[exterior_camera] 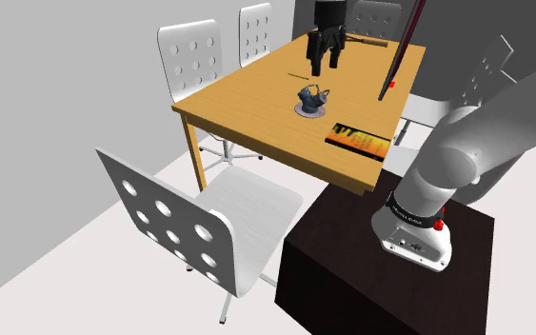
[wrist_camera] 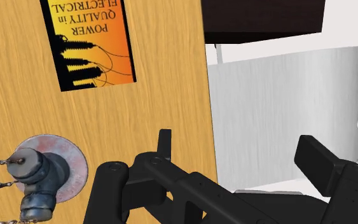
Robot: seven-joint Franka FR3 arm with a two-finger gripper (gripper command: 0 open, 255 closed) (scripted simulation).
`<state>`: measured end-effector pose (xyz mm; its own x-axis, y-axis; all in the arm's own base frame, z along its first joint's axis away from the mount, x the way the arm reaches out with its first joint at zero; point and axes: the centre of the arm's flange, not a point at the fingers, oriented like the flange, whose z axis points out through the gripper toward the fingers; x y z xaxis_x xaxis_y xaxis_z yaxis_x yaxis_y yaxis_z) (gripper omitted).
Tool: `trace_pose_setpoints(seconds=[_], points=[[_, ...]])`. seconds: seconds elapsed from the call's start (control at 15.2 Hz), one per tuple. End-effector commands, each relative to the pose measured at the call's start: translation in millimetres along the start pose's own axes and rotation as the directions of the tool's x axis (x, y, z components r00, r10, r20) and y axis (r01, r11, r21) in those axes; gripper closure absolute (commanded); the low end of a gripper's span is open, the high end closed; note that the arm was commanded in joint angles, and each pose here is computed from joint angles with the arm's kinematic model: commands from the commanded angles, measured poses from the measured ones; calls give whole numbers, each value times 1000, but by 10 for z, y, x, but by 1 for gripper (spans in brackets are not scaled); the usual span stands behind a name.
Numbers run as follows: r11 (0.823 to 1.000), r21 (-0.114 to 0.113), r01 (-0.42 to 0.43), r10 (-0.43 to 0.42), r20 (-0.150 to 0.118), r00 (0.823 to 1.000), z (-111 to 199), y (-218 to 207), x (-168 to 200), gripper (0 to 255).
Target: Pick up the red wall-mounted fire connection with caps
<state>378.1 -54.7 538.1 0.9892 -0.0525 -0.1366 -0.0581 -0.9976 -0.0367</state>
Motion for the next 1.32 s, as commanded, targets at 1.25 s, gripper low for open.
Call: trace_pose_setpoints(seconds=[1.25], points=[[989, -77, -123, 129, 90, 987, 1261, 1885, 1619, 0]])
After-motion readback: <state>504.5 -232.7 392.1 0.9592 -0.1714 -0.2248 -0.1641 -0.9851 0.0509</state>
